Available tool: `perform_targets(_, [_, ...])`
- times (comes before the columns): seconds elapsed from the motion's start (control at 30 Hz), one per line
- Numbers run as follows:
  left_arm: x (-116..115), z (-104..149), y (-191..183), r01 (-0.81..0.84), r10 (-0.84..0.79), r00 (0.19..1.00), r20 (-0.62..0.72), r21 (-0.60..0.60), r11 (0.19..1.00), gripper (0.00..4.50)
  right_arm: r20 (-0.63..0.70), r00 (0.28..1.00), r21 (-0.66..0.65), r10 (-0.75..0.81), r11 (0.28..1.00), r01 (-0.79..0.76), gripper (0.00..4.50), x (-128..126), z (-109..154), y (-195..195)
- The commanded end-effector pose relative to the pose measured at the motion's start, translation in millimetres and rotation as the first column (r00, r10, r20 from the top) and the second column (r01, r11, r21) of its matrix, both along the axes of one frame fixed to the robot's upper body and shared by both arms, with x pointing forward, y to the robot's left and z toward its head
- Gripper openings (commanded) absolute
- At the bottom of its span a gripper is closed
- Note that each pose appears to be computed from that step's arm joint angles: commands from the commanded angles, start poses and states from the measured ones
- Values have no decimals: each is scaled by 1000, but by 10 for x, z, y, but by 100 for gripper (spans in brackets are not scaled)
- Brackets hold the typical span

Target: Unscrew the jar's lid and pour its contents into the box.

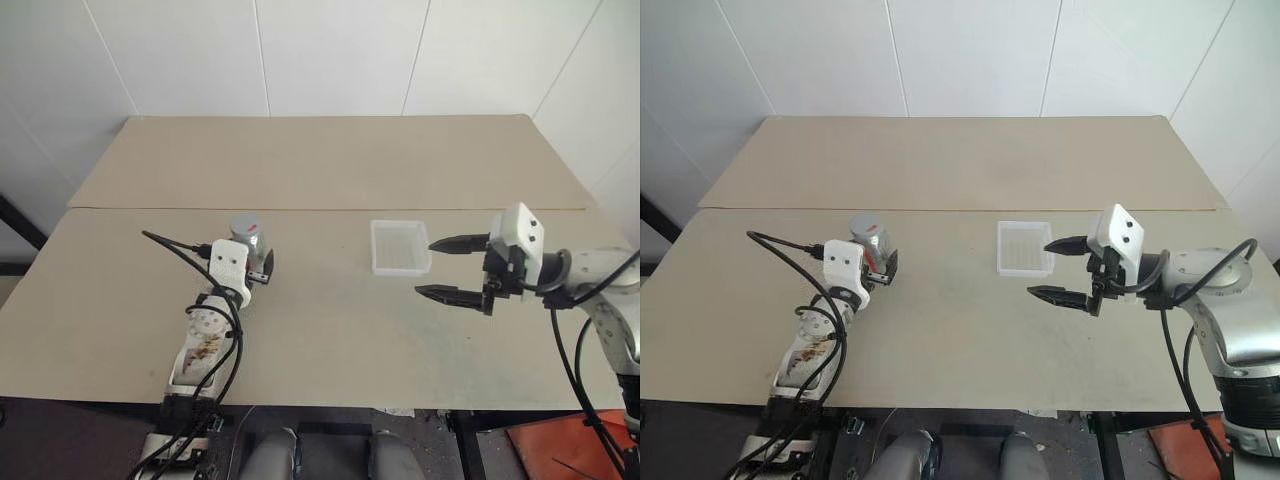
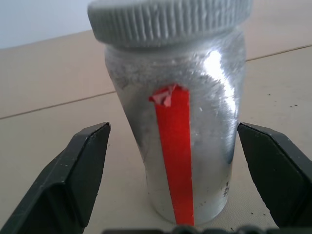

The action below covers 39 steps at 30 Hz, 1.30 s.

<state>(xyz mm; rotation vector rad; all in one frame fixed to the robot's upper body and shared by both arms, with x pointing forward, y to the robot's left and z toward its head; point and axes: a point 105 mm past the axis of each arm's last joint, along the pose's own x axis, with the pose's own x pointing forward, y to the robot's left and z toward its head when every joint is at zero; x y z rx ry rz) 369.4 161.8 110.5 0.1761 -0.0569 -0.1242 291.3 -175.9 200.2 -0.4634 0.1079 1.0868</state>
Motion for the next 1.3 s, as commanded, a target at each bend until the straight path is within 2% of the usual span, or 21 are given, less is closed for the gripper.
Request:
perform_targets(0.03, [45,121,-38,0,0,998,62,0,1000,450,58,998,0,-2,1000,2,448,-42,166,-24])
perform_targets(0.63, [141,310,-100,22,-19,993,116,-27,999,450,71,997,-4,-3,1000,4,448,-60,172,-4])
perform_targets(0.73, [160,317,-110,22,-19,992,123,-21,1000,387,71,998,-5,0,1000,1,450,-74,171,-5])
perform_targets(0.93, [176,293,-151,39,-36,994,106,-24,999,198,73,997,-8,-2,1000,2,450,-82,176,-13])
perform_targets(1.07, [158,332,-159,64,-64,993,95,2,998,193,100,995,6,4,1000,-5,450,-66,231,40])
perform_targets(1.17, [82,599,-141,196,-197,978,71,12,980,193,151,988,75,21,997,-32,450,-5,363,208])
perform_targets(1.3, [-77,907,-93,408,-408,913,-2,-32,913,193,178,983,192,49,978,-83,450,76,546,459])
